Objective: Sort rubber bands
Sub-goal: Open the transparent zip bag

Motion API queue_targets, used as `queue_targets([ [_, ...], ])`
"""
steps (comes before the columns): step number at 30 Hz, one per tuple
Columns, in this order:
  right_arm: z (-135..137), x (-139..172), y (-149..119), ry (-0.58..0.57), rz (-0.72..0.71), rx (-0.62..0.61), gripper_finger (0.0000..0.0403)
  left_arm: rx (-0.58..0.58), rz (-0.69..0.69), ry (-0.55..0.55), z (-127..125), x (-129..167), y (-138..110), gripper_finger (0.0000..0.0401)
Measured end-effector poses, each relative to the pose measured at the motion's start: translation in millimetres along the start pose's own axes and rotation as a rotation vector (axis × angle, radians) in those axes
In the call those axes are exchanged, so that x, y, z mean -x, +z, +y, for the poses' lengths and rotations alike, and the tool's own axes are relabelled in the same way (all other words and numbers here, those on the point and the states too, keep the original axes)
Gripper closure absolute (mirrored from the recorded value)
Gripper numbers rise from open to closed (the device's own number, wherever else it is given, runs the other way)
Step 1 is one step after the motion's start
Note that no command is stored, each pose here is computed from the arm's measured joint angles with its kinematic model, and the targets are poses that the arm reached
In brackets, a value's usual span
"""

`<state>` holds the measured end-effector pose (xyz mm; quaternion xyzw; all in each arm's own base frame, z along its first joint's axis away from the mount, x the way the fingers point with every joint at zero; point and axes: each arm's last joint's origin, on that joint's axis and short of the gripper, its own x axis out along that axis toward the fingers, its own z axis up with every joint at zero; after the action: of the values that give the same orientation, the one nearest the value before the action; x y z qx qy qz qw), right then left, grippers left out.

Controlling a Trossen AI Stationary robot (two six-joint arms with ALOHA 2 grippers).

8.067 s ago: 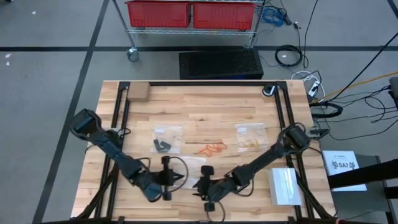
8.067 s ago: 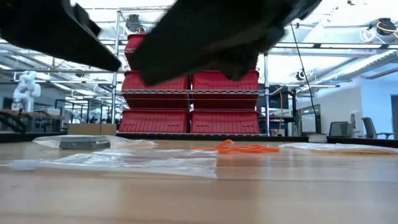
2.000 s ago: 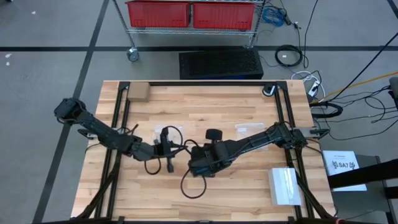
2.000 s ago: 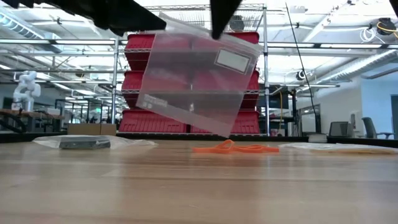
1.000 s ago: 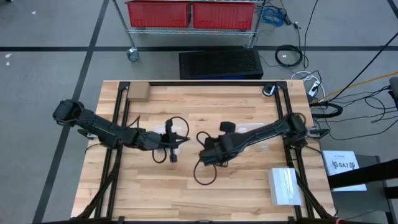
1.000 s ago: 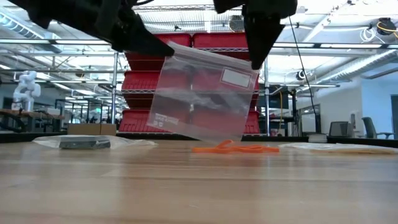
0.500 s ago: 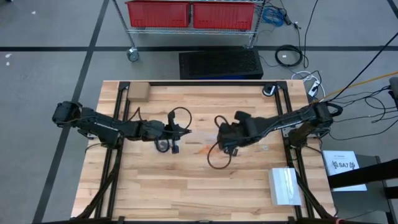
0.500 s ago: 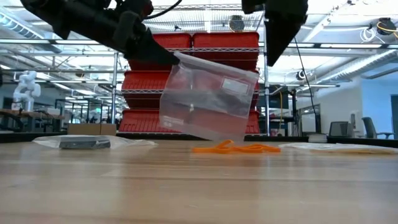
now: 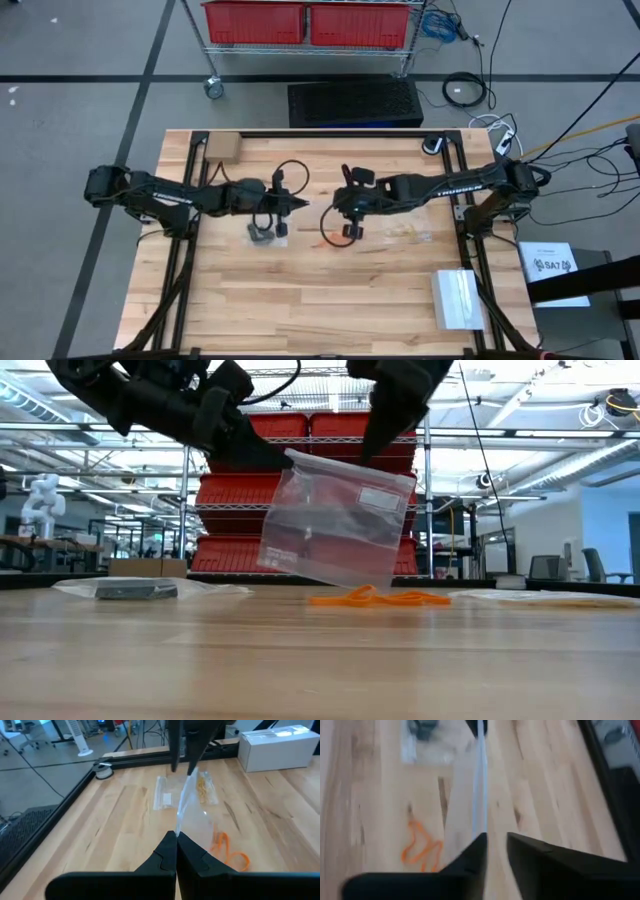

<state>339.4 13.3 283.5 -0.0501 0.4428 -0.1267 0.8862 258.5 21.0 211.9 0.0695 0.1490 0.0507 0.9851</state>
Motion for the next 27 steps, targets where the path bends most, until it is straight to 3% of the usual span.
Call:
queue_targets([
  [3, 0.8, -2.5, 3.0, 0.001, -0.027, 0.034, 0.0394, 0.007, 0.001, 0.004, 1.2, -0.1, -0.2, 0.0401],
  [18, 6.3, -27.1, 3.2, -0.001, -0.005, 0.042, 0.0402, 0.035, -0.001, -0.013, 0.4, -0.3, -0.3, 0.0401],
  [27, 13.2, -22.4, 9.0, 0.054, -0.041, -0.034, 0.0403, 0.035, 0.004, -0.008, 0.6, -0.3, -0.6, 0.0401],
])
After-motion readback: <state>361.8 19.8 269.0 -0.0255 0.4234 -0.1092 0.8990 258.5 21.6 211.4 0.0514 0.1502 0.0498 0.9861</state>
